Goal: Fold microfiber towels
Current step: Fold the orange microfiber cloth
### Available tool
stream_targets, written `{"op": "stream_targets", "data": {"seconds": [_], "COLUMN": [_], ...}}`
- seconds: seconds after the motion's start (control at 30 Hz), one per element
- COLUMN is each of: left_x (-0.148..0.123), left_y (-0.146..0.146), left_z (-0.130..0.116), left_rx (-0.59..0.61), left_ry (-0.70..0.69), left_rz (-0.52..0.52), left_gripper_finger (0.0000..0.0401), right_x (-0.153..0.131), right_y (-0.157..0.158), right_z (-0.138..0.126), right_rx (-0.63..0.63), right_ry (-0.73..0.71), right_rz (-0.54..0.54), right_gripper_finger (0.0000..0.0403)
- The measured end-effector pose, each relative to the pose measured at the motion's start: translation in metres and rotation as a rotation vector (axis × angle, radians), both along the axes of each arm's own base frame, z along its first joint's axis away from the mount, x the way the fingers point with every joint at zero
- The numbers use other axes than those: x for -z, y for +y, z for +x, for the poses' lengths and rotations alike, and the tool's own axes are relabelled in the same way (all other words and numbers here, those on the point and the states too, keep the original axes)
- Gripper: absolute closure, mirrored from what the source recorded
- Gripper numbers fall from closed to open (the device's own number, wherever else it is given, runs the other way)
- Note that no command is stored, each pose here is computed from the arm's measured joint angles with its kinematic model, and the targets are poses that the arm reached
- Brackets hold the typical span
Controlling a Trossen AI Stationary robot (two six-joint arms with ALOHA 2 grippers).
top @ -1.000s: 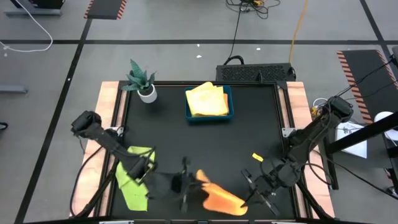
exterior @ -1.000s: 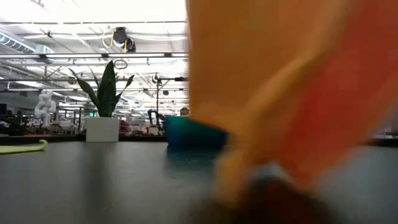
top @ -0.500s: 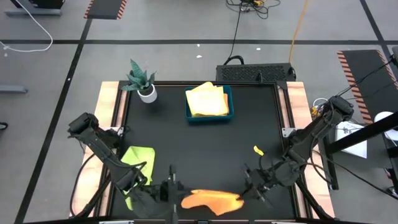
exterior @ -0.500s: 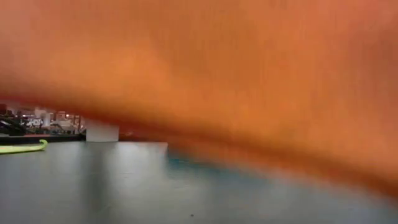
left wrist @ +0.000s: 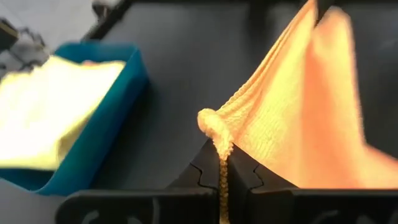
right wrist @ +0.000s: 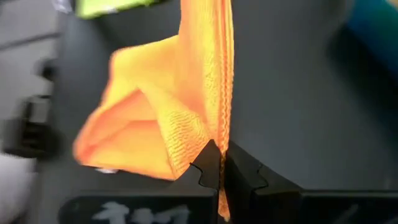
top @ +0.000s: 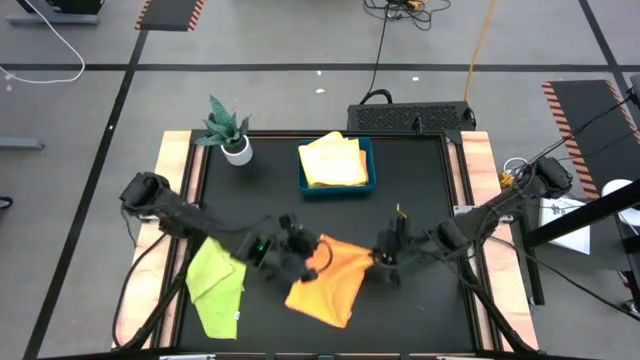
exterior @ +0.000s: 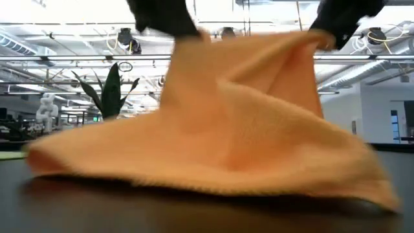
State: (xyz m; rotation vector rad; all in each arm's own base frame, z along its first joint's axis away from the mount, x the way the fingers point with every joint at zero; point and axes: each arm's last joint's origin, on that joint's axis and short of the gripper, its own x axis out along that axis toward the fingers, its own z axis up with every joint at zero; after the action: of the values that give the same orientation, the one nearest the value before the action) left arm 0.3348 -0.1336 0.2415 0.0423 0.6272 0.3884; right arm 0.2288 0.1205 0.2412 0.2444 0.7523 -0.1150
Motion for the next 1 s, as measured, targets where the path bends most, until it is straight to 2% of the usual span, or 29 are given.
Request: {"op": "stream_targets", "data": {"seconds": [0.13, 0.27, 0.37, 0.53, 0.7, 0.87, 1.0], "left_x": [0.022, 0.032, 0.033, 0.031, 0.031, 0.03, 0.029], "left_y": [0.04, 0.062, 0.063, 0.061, 0.058, 0.059, 0.059], "left_z": [0.008, 0.013, 0.015, 0.017, 0.018, 0.018, 0.019], "left_rx": [-0.065, -0.049, -0.013, 0.023, 0.057, 0.058, 0.067], "left_ry": [0.017, 0.01, -0.003, -0.026, -0.034, -0.039, -0.04], "left_rz": [-0.023, -0.12, -0.139, -0.153, -0.135, -0.13, -0.116], "left_gripper_finger": [0.0391, 0.0397, 0.0394, 0.0397, 0.0397, 0.0394, 0.0398], "right_x": [0.011, 0.025, 0.037, 0.053, 0.054, 0.034, 0.017], "right_y": [-0.025, -0.049, -0.059, -0.067, -0.068, -0.067, -0.051], "right_z": [0.005, 0.002, -0.003, -0.009, -0.018, -0.025, -0.012], "right_rx": [0.04, 0.085, 0.075, 0.052, 0.002, -0.006, -0.136], "right_ry": [0.057, 0.187, 0.269, 0.317, 0.371, 0.251, -0.091], "right_rz": [-0.083, -0.134, -0.132, -0.104, -0.031, 0.006, 0.027], "right_gripper_finger": [0.0403, 0.0403, 0.0403, 0.0401, 0.0371, 0.0331, 0.0307]}}
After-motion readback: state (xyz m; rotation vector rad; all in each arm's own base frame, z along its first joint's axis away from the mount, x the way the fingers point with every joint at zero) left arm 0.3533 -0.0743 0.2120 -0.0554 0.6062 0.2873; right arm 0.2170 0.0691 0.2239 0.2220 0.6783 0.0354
